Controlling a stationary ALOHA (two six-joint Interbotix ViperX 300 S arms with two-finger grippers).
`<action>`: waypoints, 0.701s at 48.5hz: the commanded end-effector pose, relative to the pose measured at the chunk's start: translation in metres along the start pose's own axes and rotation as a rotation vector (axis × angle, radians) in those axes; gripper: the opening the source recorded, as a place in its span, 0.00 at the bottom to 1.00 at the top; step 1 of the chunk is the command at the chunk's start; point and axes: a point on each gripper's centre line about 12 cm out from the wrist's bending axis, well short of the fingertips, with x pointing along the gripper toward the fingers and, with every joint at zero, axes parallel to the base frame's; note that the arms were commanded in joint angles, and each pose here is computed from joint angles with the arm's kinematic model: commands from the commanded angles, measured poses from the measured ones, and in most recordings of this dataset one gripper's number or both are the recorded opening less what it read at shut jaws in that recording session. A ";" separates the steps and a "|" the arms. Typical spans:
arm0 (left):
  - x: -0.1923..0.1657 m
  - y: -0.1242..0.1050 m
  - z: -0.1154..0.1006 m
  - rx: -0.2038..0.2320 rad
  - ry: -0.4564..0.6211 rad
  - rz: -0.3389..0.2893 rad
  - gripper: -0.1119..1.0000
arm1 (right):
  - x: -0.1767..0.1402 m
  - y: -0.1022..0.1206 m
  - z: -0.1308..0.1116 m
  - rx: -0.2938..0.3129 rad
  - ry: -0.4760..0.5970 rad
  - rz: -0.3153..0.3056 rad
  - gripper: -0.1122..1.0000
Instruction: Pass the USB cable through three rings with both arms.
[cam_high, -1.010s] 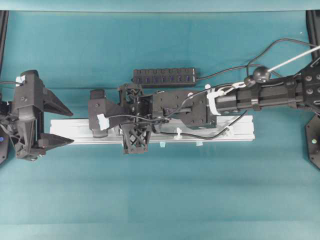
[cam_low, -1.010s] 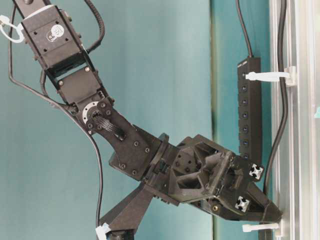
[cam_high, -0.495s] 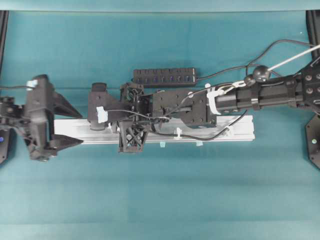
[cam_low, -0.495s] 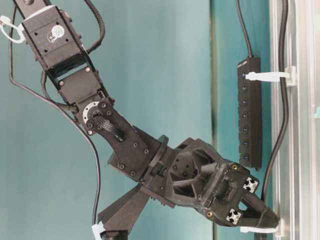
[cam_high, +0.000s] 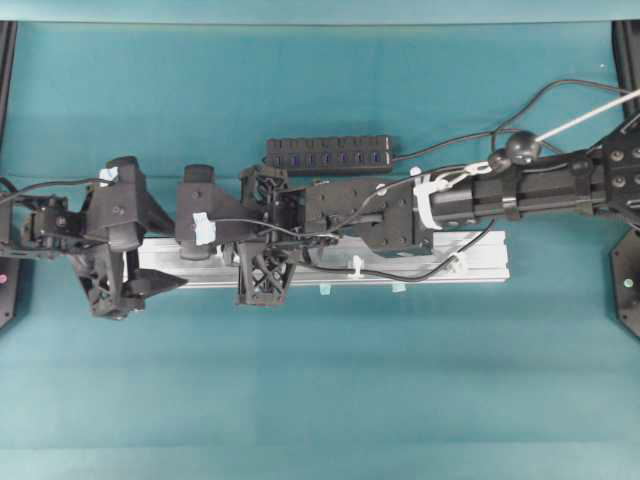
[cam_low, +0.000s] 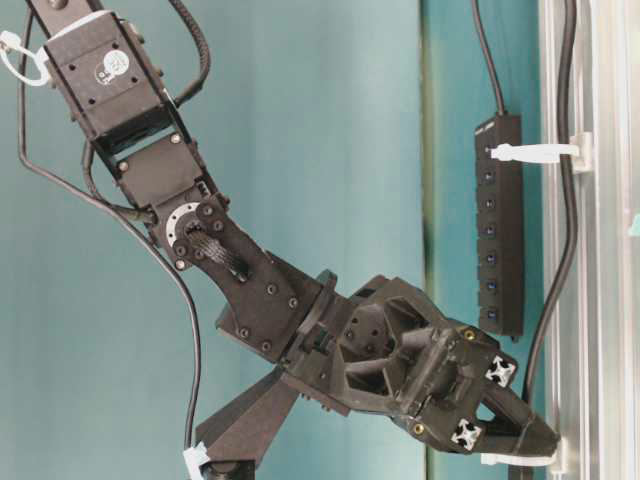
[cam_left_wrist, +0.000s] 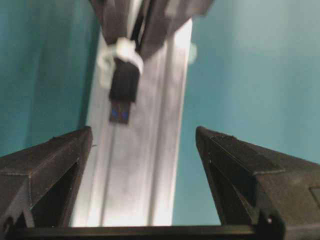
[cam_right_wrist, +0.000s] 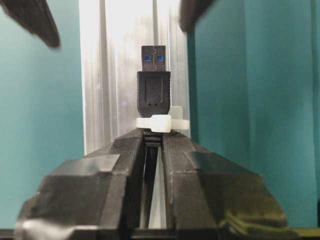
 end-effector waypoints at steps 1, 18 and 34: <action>0.003 0.001 0.008 0.023 -0.048 0.002 0.91 | -0.009 0.002 0.010 0.010 -0.040 0.003 0.04; 0.018 0.002 0.002 0.061 -0.051 0.002 0.92 | -0.009 0.002 0.012 0.020 -0.055 0.007 0.04; 0.028 0.002 0.003 0.061 -0.040 0.003 0.91 | -0.009 0.003 0.012 0.024 -0.055 0.009 0.04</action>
